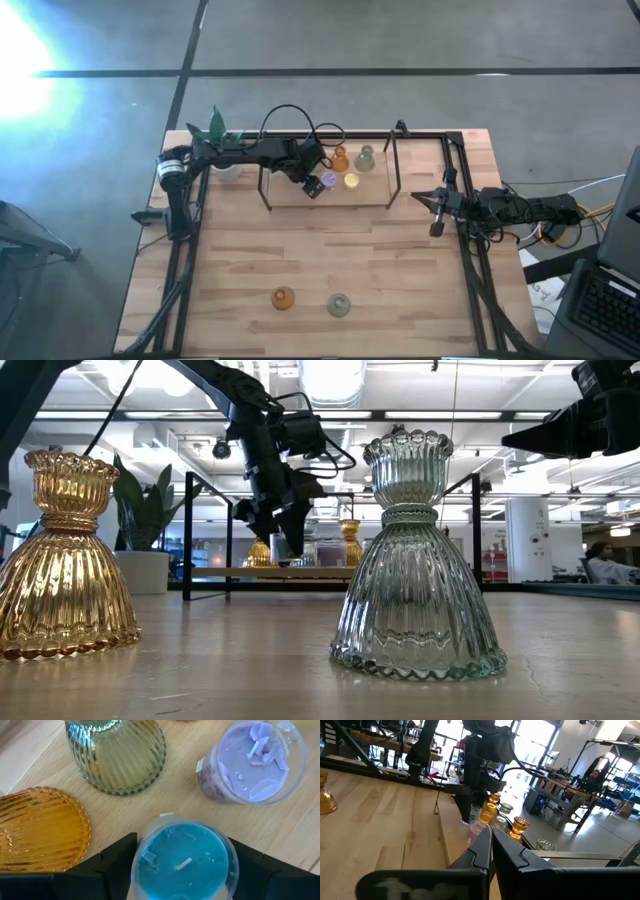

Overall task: Pick & Place candle stick holders
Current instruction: Put the blue candle on the shelf, then adjust the yellow candle on the shelf

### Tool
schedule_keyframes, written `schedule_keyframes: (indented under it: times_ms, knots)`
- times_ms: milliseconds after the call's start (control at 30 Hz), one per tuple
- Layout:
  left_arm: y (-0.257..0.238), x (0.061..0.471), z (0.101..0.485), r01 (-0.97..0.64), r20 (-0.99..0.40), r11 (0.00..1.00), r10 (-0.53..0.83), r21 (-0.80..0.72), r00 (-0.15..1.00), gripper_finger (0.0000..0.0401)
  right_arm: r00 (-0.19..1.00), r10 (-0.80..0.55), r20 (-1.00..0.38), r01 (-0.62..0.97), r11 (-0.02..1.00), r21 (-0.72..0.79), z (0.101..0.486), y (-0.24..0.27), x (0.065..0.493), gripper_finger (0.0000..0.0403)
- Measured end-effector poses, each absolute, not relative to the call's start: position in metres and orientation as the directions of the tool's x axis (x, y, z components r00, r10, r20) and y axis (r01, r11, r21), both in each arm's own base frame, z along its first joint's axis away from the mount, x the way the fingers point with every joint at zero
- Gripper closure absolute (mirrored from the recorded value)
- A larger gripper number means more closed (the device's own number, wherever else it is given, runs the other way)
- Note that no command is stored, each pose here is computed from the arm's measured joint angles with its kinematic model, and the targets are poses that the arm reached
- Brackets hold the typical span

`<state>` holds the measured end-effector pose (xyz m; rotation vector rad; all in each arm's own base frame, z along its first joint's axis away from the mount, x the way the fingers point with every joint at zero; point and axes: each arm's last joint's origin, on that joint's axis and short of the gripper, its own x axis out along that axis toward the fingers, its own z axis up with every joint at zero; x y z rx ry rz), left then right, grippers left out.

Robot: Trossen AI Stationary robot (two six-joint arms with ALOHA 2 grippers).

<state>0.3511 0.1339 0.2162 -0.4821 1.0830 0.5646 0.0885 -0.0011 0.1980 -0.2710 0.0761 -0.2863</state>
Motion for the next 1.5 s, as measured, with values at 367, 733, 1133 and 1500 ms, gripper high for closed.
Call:
schedule_keyframes:
  times_ms: [367, 733, 1133, 1500]
  knots:
    - [0.134, 0.351, 0.216, -0.634, -0.915, 0.768, 0.182, -0.097, 0.36, 0.0132, 0.957, -0.289, -0.036, 0.269, 0.923, -0.275, 0.198, -0.001, 0.088, 0.0394]
    - [0.134, 0.355, 0.235, -0.619, -0.899, 0.775, 0.174, -0.127, 0.402, 0.0131, 0.957, -0.289, -0.036, 0.268, 0.923, -0.275, 0.198, -0.001, 0.088, 0.0394]
    - [0.134, 0.353, 0.24, -0.618, -0.914, 0.781, 0.187, -0.084, 0.36, 0.013, 0.957, -0.289, -0.036, 0.268, 0.923, -0.275, 0.198, -0.001, 0.088, 0.0394]
    - [0.135, 0.356, 0.257, -0.607, -0.904, 0.79, 0.2, -0.079, 0.378, 0.013, 0.957, -0.289, -0.036, 0.269, 0.923, -0.274, 0.198, -0.001, 0.088, 0.0394]
